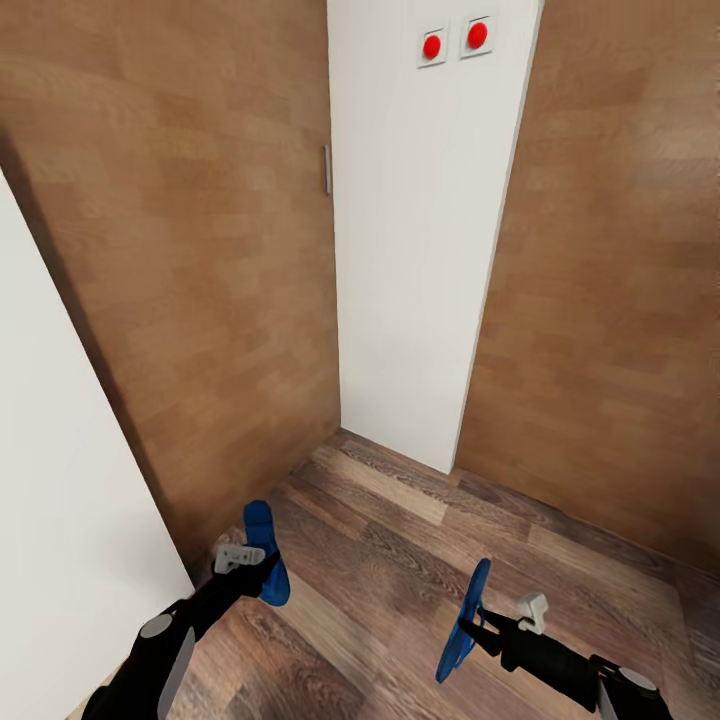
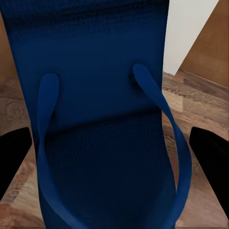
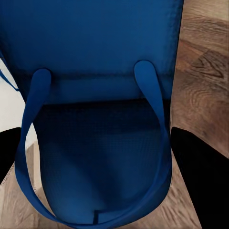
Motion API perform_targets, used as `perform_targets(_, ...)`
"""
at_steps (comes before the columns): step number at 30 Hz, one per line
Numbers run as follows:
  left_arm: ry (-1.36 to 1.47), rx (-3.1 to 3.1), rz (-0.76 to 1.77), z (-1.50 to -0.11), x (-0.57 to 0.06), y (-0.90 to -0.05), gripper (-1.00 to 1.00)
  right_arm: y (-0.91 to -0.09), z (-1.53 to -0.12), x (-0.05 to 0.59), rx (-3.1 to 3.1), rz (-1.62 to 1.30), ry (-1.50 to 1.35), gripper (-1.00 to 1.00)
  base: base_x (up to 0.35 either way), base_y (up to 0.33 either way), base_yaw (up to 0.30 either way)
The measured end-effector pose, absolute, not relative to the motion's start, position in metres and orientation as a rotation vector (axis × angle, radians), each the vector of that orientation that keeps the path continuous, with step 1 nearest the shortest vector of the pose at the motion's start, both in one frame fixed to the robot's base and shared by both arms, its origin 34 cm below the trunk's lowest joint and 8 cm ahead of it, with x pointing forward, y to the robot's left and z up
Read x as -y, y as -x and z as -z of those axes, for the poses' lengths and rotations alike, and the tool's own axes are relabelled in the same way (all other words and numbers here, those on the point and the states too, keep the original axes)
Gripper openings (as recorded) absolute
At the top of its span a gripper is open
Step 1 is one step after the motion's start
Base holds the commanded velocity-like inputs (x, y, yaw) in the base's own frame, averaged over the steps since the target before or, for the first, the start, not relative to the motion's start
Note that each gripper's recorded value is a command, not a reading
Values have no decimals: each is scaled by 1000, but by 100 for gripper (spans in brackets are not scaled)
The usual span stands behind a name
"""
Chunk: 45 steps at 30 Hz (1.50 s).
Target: In the bedroom, move the book from the bed onto either nightstand, and place the two sandals side by side next to the bed.
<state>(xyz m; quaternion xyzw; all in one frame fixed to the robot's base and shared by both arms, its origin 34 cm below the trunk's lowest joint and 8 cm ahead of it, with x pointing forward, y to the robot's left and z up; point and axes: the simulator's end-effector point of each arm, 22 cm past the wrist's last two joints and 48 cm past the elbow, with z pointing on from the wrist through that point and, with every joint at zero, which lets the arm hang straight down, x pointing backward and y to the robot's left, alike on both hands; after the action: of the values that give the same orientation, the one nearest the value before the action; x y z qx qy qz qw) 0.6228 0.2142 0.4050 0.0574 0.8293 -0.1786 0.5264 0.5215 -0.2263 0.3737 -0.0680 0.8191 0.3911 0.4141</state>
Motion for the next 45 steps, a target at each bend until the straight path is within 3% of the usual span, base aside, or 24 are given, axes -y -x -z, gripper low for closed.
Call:
perform_targets(18, -140, -2080, 388, -372, -249, -582, -100, -526, -406, 222, -2060, -998, 165, -100, 0, 0, 0)
perform_targets(45, -130, -2109, 396, -420, -247, -587, -100, -539, -465, 221, -2063, -1001, 163, -100, 0, 0, 0)
